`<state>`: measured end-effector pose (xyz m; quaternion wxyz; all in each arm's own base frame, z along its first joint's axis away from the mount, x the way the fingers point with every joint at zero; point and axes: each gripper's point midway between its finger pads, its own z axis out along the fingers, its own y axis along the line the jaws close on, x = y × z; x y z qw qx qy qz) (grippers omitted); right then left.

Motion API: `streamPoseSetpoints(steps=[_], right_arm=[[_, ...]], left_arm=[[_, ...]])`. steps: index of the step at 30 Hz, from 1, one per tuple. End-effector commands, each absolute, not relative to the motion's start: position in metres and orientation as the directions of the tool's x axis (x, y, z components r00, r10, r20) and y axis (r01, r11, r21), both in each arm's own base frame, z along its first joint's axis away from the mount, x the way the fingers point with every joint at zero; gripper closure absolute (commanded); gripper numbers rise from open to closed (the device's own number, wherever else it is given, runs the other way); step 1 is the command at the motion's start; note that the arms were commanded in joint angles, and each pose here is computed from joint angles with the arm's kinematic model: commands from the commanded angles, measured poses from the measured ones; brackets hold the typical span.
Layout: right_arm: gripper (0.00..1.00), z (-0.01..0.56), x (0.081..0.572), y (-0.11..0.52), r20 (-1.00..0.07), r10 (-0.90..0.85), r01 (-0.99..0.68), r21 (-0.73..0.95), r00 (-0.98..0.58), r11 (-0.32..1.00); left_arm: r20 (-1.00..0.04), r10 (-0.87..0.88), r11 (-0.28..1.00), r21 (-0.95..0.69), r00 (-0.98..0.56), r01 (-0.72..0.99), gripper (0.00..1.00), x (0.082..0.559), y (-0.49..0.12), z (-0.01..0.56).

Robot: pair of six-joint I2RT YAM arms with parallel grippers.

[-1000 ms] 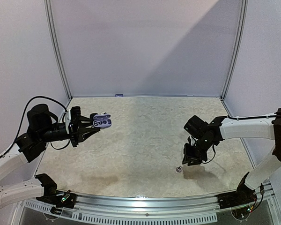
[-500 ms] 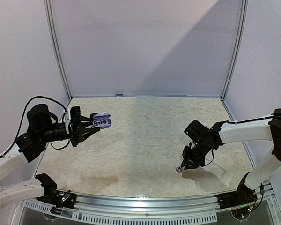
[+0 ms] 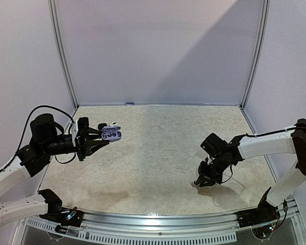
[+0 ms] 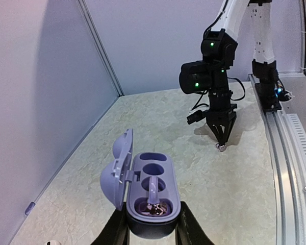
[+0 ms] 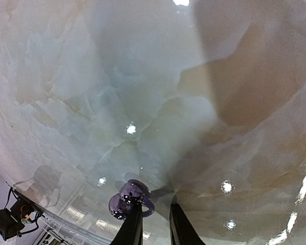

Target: Insert the wireless bluetooth earbuds into the charging case

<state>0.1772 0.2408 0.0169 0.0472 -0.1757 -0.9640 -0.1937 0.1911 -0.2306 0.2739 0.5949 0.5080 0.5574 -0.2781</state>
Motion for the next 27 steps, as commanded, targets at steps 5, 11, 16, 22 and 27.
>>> streamPoseSetpoints(steps=[5,11,16,22,27], right_arm=[[0.81,0.015,0.186,0.252,0.148,0.294,0.328,0.373,-0.944,0.868],[0.83,0.017,0.193,0.26,0.141,0.281,0.314,0.394,-0.949,0.864],[0.82,0.021,0.199,0.267,0.125,0.263,0.291,0.405,-0.957,0.866],[0.81,0.023,0.205,0.273,0.114,0.23,0.257,0.407,-0.966,0.877],[0.82,0.021,0.204,0.275,0.115,0.217,0.245,0.403,-0.969,0.882]], left_arm=[[-0.941,0.244,0.329,0.306,0.233,0.893,1.0,0.193,-0.23,0.277],[-0.938,0.251,0.328,0.314,0.238,0.891,1.0,0.194,-0.23,0.275],[-0.937,0.255,0.329,0.317,0.239,0.89,1.0,0.193,-0.229,0.274],[-0.935,0.259,0.33,0.322,0.243,0.887,1.0,0.193,-0.228,0.273],[-0.932,0.266,0.332,0.327,0.244,0.885,1.0,0.193,-0.227,0.272]])
